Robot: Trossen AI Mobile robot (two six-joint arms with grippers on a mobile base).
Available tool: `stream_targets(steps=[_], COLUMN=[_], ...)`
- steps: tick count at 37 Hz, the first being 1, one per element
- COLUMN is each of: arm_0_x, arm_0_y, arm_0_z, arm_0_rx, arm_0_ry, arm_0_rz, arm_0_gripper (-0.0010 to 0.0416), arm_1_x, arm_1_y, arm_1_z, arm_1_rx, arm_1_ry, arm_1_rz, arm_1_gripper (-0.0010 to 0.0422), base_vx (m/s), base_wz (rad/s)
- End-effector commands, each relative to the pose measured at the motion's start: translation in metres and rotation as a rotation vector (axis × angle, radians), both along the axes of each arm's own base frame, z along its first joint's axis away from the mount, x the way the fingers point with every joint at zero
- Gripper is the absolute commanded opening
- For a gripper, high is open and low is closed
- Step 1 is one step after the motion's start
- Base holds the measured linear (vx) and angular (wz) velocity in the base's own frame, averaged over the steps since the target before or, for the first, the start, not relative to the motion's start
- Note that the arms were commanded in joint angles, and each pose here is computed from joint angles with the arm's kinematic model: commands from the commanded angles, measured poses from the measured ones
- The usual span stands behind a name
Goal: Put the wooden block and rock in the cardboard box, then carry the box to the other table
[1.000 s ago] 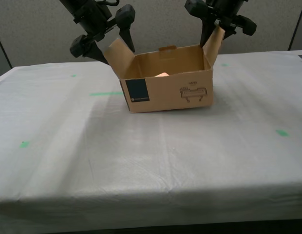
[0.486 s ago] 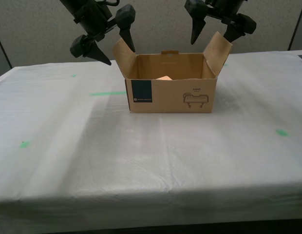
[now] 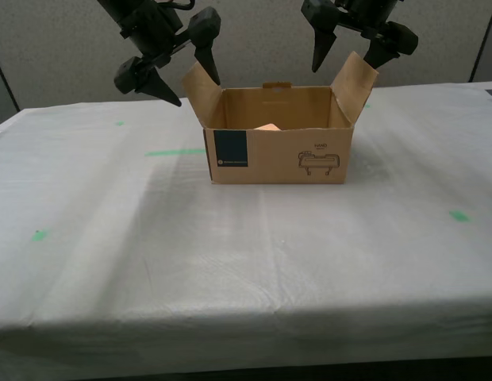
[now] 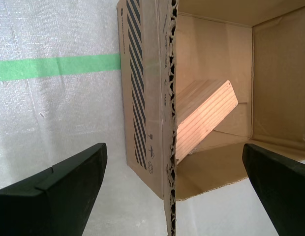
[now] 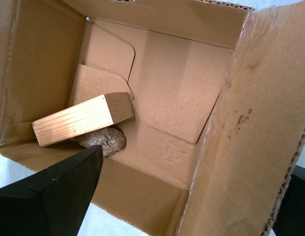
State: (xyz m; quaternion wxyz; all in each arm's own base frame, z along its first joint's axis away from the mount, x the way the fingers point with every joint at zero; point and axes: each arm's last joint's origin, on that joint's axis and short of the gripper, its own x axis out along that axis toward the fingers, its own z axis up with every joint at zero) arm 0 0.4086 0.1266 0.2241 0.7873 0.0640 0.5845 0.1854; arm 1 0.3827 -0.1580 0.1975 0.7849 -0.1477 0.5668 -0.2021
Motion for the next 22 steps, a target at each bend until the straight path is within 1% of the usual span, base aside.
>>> stream_targets(steps=[1,7,15,19,22], arm_0_x=[-0.001,-0.003,-0.011,-0.020,-0.027], arm_0_y=[0.000,-0.001,-0.004,-0.006,-0.009], arm_0_z=[0.003,0.011,0.030,0.039,0.046], arm_0_rx=[0.001,0.005,0.015,0.006,-0.007], arm_0_ry=[-0.008,-0.025,-0.061,-0.034,-0.015], arm_0_rz=[0.001,-0.001,-0.002,-0.003,-0.004], arm_0_gripper=[0.0396,0.0396,0.0396,0.0396,0.0396], arm_1_x=[0.000,0.001,-0.008,-0.018,-0.030], arm_1_y=[0.000,0.000,0.004,0.009,0.014], arm_1_z=[0.001,0.004,0.025,0.040,0.055], arm_1_rx=[-0.006,-0.015,-0.018,0.023,0.066], arm_1_ry=[0.000,-0.015,-0.040,-0.036,-0.033], arm_1_rz=[0.000,0.007,-0.002,0.019,0.038], arm_1_gripper=[0.0375,0.0375,0.0375,0.0375,0.0375], base_vx=[0.000,0.000,0.000,0.000,0.000], base_wz=[0.000,0.000,0.000,0.000,0.000])
